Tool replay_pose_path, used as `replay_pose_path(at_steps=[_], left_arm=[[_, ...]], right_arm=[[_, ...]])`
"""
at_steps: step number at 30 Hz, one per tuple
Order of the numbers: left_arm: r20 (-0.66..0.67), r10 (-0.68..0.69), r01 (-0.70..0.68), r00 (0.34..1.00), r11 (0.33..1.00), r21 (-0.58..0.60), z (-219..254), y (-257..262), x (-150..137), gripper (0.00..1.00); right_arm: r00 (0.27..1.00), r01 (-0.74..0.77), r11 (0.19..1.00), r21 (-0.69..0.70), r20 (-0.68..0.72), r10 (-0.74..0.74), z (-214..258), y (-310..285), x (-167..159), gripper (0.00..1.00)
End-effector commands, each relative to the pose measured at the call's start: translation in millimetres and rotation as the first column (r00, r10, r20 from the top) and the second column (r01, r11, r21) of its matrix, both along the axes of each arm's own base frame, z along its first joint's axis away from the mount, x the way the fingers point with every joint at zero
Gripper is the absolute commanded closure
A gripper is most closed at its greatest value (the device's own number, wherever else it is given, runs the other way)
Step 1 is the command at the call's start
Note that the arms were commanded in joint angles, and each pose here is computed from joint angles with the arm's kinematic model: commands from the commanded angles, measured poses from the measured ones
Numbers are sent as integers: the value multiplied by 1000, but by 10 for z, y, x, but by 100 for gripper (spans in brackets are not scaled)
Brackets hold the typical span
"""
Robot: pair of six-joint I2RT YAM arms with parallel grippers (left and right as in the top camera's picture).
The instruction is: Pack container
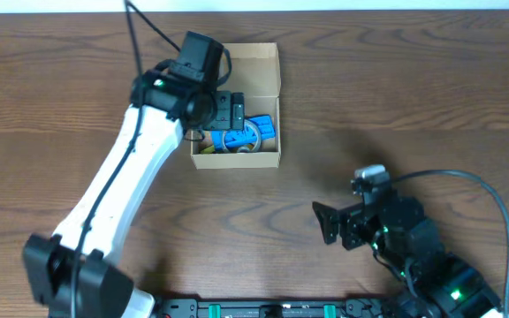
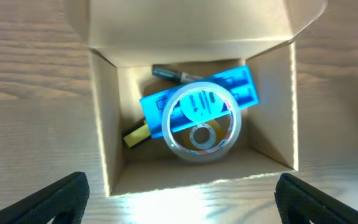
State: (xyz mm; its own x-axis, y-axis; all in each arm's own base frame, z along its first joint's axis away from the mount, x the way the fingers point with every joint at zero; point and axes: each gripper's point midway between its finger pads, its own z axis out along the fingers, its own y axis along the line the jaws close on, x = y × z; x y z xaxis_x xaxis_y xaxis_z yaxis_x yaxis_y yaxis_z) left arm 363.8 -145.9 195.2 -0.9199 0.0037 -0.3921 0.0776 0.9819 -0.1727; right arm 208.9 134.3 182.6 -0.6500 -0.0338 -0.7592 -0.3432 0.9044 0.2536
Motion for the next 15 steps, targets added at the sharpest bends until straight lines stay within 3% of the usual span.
replay_pose_path(at_steps=[1, 3, 5, 6, 9, 12, 15], left_arm=[[66, 87, -84, 994, 996, -38, 292, 234, 65, 4], [79, 158, -153, 984, 986, -58, 366, 415, 101, 4], [80, 230, -223, 970, 971, -88, 407, 602, 149, 0], [76, 252, -244, 965, 964, -104, 414, 674, 172, 7], [65, 312, -301, 948, 942, -147, 415, 917, 248, 24], [73, 375, -357, 924, 916, -182, 424, 1183, 353, 49], [92, 427, -402, 899, 891, -211, 425, 1426, 479, 74]], right_arm=[[999, 18, 998, 57, 39, -20, 452, 87, 173, 1], [999, 31, 998, 48, 25, -32, 597, 122, 292, 1], [999, 52, 998, 25, -8, -51, 692, 138, 430, 11], [997, 66, 998, 8, -34, -66, 722, 142, 522, 21], [989, 105, 994, -30, -100, -107, 777, 146, 798, 66], [979, 143, 988, -49, -137, -149, 814, 158, 1151, 99], [975, 161, 986, -35, -150, -165, 809, 189, 1453, 99]])
